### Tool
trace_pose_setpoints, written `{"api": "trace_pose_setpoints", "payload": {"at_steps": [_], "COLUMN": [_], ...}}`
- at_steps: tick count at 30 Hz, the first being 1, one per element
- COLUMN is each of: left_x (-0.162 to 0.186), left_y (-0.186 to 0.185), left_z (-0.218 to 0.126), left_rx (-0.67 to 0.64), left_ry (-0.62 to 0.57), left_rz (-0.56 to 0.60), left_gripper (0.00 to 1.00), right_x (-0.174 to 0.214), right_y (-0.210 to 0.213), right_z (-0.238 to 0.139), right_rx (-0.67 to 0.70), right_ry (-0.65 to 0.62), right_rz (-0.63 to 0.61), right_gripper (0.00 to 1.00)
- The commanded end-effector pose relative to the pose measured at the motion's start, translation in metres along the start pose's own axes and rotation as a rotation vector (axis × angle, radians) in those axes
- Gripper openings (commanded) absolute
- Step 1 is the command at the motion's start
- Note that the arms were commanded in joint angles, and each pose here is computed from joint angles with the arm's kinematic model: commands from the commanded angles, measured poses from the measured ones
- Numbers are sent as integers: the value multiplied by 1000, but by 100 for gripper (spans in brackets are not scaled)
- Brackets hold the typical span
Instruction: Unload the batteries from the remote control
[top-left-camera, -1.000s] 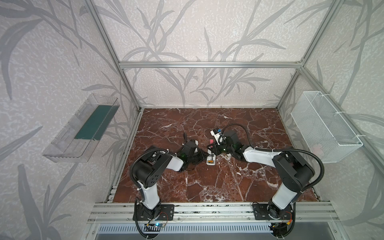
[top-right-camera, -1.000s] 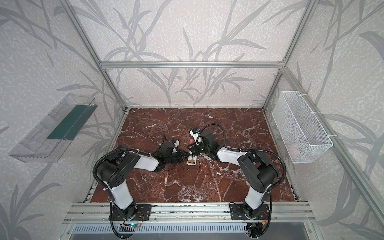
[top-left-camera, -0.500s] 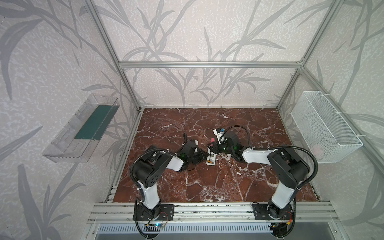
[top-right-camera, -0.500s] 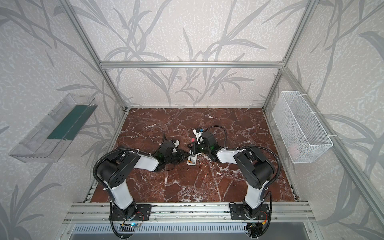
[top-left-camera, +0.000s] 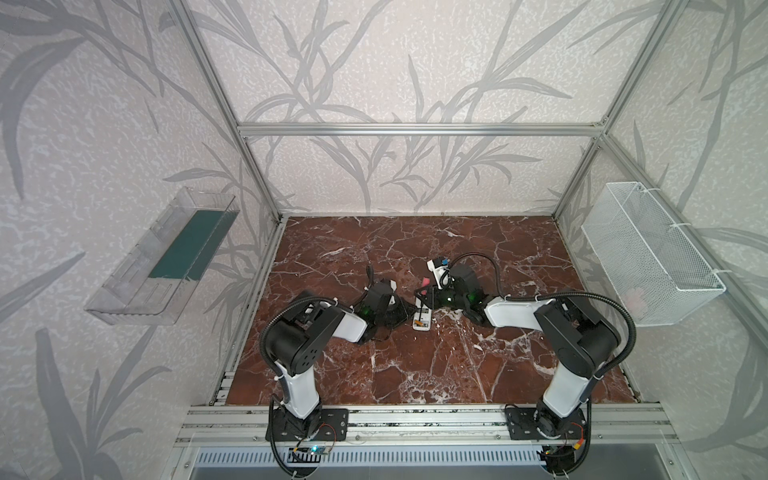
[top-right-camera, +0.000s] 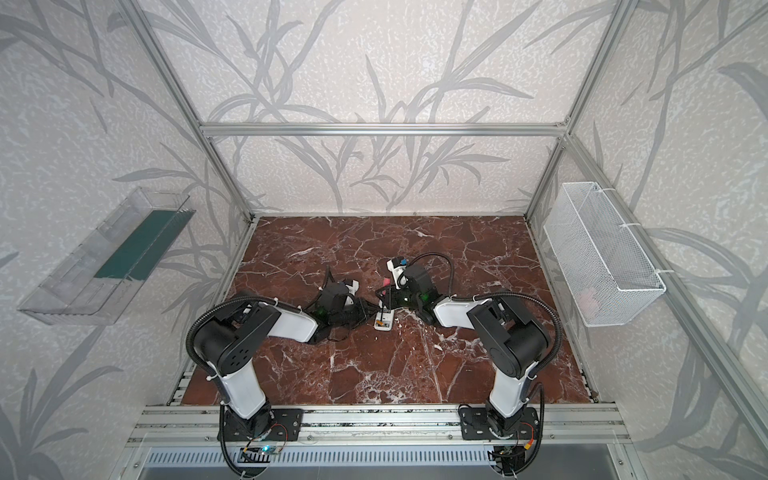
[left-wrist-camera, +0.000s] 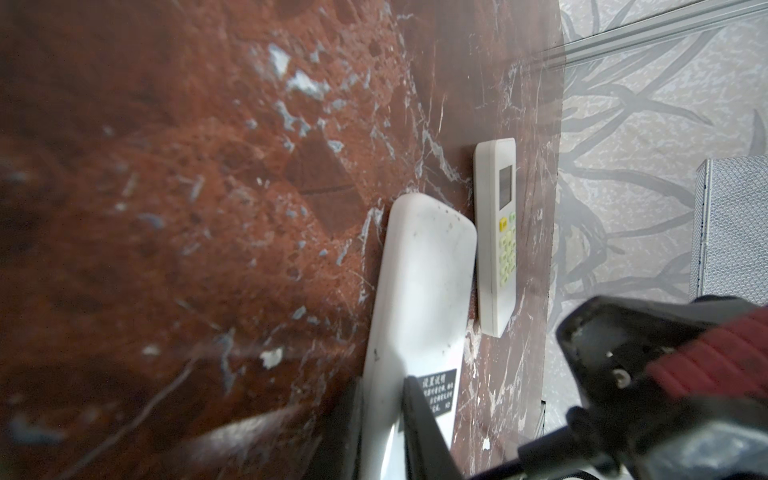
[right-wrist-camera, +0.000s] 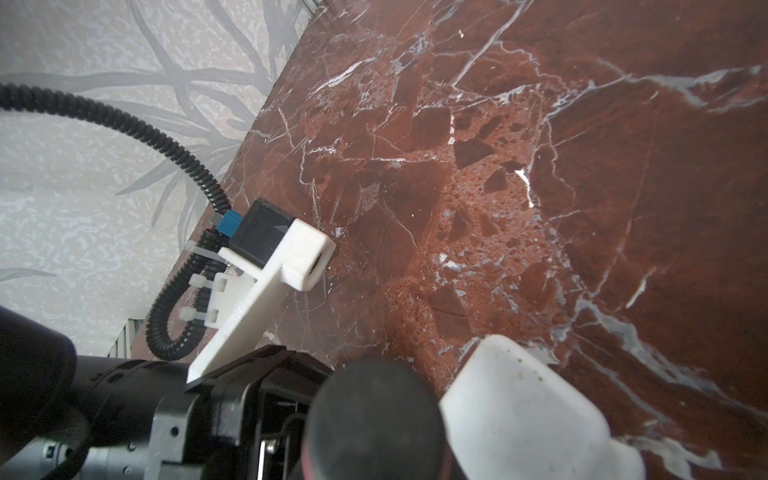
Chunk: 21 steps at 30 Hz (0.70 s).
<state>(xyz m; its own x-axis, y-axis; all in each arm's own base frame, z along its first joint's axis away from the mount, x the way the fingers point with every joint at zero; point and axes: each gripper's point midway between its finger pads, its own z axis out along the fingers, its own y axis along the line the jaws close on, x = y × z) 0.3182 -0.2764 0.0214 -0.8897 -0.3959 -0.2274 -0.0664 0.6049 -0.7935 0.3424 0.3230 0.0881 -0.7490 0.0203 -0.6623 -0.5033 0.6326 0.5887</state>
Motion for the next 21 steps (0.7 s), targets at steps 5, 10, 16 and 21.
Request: {"api": "trace_pose_setpoints", "payload": {"at_steps": [5, 10, 16, 21], "left_x": [42, 43, 42, 42], "left_y": [67, 68, 67, 66], "left_z": [-1, 0, 0, 0], "left_rx": [-220, -220, -218, -216], "left_ry": [126, 126, 125, 126], "left_rz": [-83, -84, -84, -84], "left_gripper": [19, 19, 19, 19], "right_x": [-16, -15, -12, -16], "right_y": [21, 20, 17, 19], "right_z": [-9, -9, -8, -10], "right_rx": [-29, -24, -15, -7], "right_ry": [-37, -31, -23, -25], "right_rz": [-63, -65, -66, -87], "right_gripper": [0, 0, 0, 0]}}
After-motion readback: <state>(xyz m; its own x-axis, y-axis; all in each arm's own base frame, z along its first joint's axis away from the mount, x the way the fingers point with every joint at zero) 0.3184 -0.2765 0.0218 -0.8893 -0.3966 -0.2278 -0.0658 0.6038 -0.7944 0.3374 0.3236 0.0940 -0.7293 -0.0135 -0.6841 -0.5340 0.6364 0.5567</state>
